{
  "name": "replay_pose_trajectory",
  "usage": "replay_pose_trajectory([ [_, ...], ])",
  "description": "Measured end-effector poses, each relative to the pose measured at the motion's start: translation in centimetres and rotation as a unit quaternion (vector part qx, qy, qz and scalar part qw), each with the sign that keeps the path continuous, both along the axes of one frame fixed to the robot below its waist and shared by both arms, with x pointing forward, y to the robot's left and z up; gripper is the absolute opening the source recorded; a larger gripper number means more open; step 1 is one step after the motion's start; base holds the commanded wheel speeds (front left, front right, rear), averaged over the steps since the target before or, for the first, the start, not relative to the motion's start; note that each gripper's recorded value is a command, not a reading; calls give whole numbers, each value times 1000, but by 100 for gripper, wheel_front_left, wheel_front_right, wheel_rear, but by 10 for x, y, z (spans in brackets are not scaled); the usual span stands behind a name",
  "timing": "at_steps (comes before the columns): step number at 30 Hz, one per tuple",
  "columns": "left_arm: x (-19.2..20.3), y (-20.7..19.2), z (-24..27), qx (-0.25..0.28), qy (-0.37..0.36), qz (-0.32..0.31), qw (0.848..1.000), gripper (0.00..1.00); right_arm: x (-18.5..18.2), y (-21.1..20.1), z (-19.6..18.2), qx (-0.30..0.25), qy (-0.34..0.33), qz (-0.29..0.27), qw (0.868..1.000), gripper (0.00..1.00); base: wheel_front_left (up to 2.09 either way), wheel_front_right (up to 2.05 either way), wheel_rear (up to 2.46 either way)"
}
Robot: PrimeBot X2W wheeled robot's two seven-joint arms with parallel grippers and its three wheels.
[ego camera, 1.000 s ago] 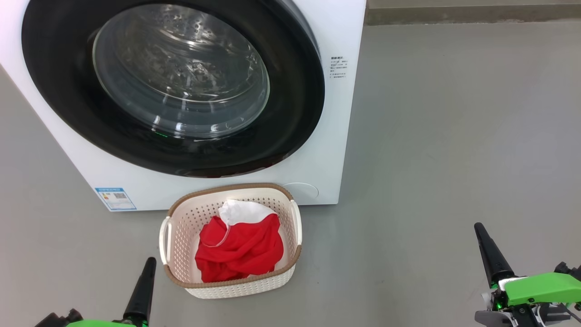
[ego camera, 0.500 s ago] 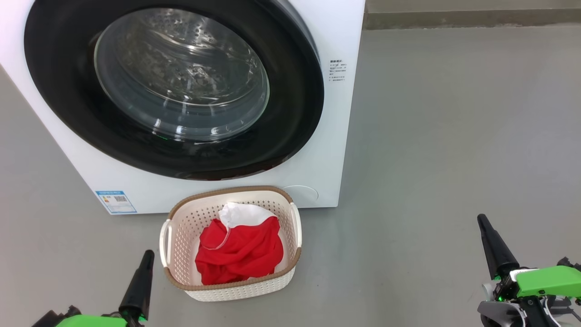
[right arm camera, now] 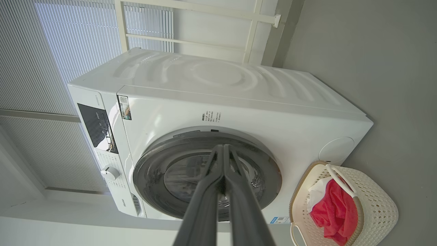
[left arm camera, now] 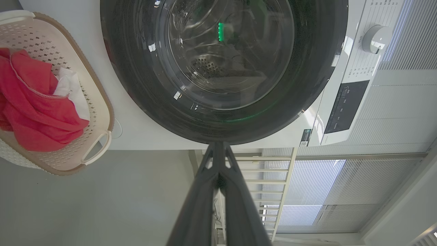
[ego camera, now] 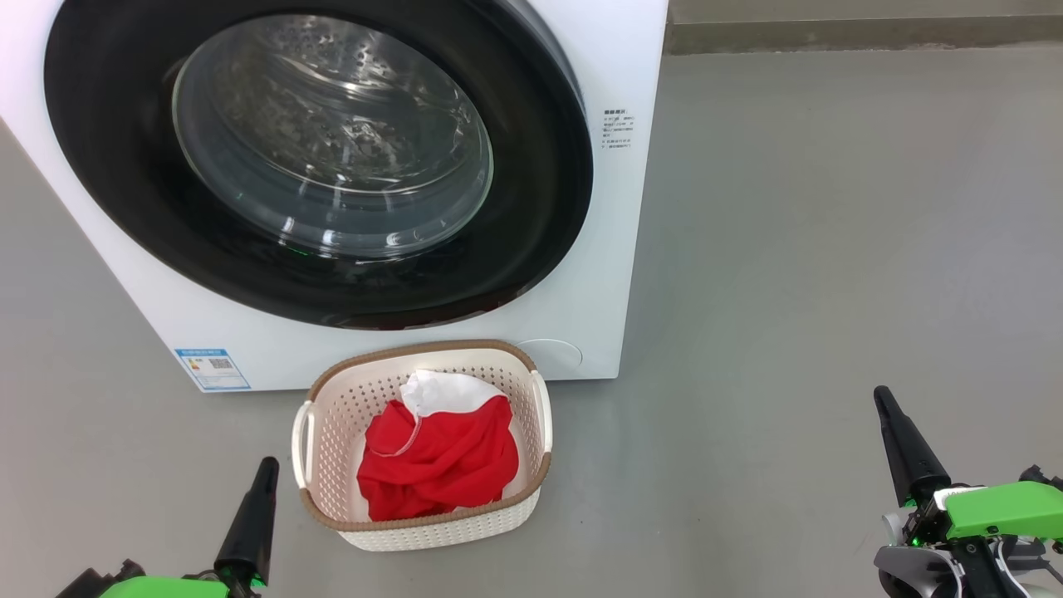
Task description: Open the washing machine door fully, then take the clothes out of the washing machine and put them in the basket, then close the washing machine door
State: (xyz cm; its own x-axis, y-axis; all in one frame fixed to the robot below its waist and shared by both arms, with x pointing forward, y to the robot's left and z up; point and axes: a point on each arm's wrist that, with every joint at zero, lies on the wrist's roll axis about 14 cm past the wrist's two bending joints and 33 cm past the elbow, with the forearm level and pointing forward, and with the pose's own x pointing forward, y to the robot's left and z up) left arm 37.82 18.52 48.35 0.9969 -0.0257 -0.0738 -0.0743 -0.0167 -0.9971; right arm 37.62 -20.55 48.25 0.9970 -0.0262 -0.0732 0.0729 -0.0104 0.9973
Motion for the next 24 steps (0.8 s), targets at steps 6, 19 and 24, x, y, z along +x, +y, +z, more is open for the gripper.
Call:
replay_pose_trajectory([
  [6, 0, 1, 0, 0, 0, 1, 1000, 0, 0, 0, 0, 0, 0, 0, 1000, 0, 0, 0, 0],
  [19, 0, 1, 0, -1, 0, 0, 1000, 0, 0, 0, 0, 0, 0, 0, 1000, 0, 0, 0, 0],
  [24, 0, 2, 0, -1, 0, 0, 1000, 0, 0, 0, 0, 1, 0, 0, 1000, 0, 0, 0, 0],
])
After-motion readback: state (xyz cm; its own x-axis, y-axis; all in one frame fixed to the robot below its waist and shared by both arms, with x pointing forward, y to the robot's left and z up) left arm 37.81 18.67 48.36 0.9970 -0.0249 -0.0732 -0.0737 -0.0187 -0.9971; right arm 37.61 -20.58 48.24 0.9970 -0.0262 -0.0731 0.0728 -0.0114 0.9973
